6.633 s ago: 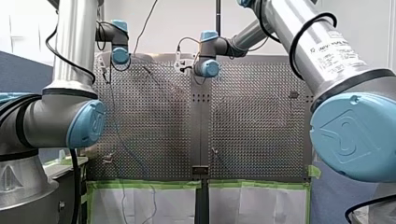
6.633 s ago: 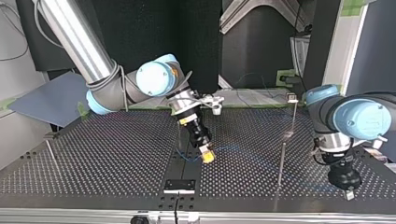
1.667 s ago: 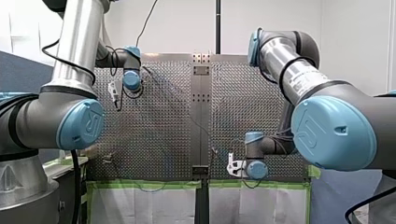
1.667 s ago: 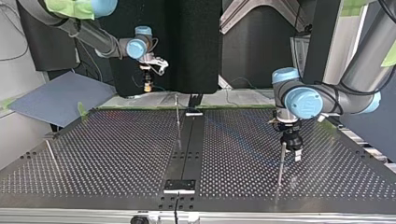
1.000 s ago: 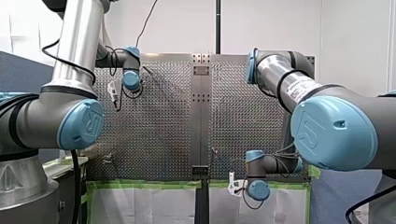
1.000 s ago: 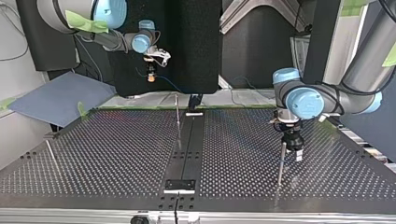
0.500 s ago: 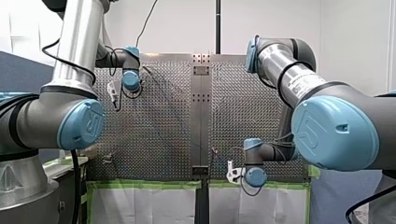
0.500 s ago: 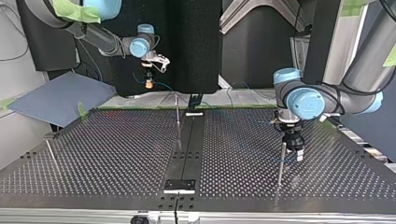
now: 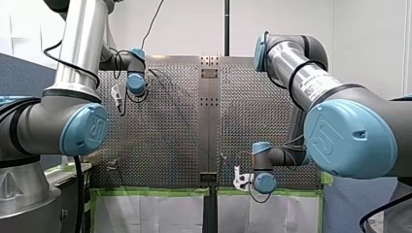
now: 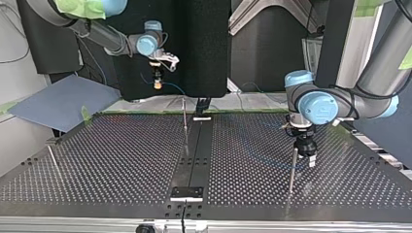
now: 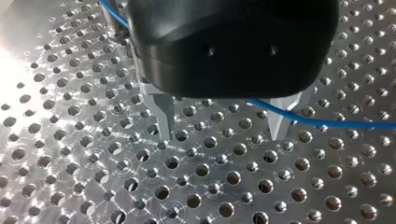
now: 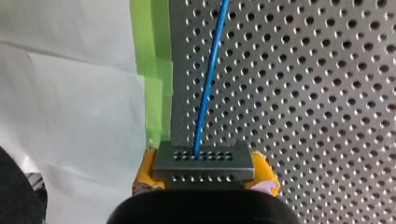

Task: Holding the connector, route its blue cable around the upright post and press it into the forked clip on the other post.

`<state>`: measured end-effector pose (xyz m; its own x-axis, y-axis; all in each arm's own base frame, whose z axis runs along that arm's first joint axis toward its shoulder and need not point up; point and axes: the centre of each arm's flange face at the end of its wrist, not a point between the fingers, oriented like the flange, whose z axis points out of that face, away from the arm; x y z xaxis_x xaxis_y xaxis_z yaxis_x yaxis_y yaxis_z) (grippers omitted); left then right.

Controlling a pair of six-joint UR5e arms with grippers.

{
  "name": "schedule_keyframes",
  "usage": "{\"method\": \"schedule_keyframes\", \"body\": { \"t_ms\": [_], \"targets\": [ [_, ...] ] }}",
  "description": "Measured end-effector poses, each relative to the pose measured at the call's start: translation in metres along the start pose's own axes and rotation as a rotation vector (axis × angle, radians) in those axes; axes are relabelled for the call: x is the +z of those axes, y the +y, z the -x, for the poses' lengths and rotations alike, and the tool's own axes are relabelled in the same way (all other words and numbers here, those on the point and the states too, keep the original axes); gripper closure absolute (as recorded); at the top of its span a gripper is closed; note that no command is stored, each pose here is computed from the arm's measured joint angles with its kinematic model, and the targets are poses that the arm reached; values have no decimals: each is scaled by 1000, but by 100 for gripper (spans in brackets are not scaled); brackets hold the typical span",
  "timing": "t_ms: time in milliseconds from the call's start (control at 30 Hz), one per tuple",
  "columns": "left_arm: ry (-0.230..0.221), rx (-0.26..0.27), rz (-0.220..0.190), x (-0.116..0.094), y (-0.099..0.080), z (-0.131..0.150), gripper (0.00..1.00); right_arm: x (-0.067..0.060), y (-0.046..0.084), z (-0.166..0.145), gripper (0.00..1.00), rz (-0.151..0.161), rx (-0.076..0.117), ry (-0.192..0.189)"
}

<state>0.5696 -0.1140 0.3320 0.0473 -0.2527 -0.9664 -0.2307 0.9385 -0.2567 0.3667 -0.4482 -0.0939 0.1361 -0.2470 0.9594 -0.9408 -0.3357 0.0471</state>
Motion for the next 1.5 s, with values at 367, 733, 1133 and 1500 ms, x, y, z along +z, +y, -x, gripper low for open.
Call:
{"method": "schedule_keyframes", "body": {
  "t_ms": [367, 733, 1133, 1500],
  "targets": [
    [11, 2, 5, -2, -1, -1, 0, -12, -24, 3, 100, -76, -68, -22],
    [33, -4, 21, -5, 1, -3, 0, -25, -9, -24, 100, -35, -1, 38],
    [80, -113, -38, -8, -3, -6, 0, -28, 3, -79, 100, 1, 42, 122],
    [69, -215, -103, -17, 5, 9, 0, -28, 3, -83, 100, 0, 32, 130]
  ]
}}
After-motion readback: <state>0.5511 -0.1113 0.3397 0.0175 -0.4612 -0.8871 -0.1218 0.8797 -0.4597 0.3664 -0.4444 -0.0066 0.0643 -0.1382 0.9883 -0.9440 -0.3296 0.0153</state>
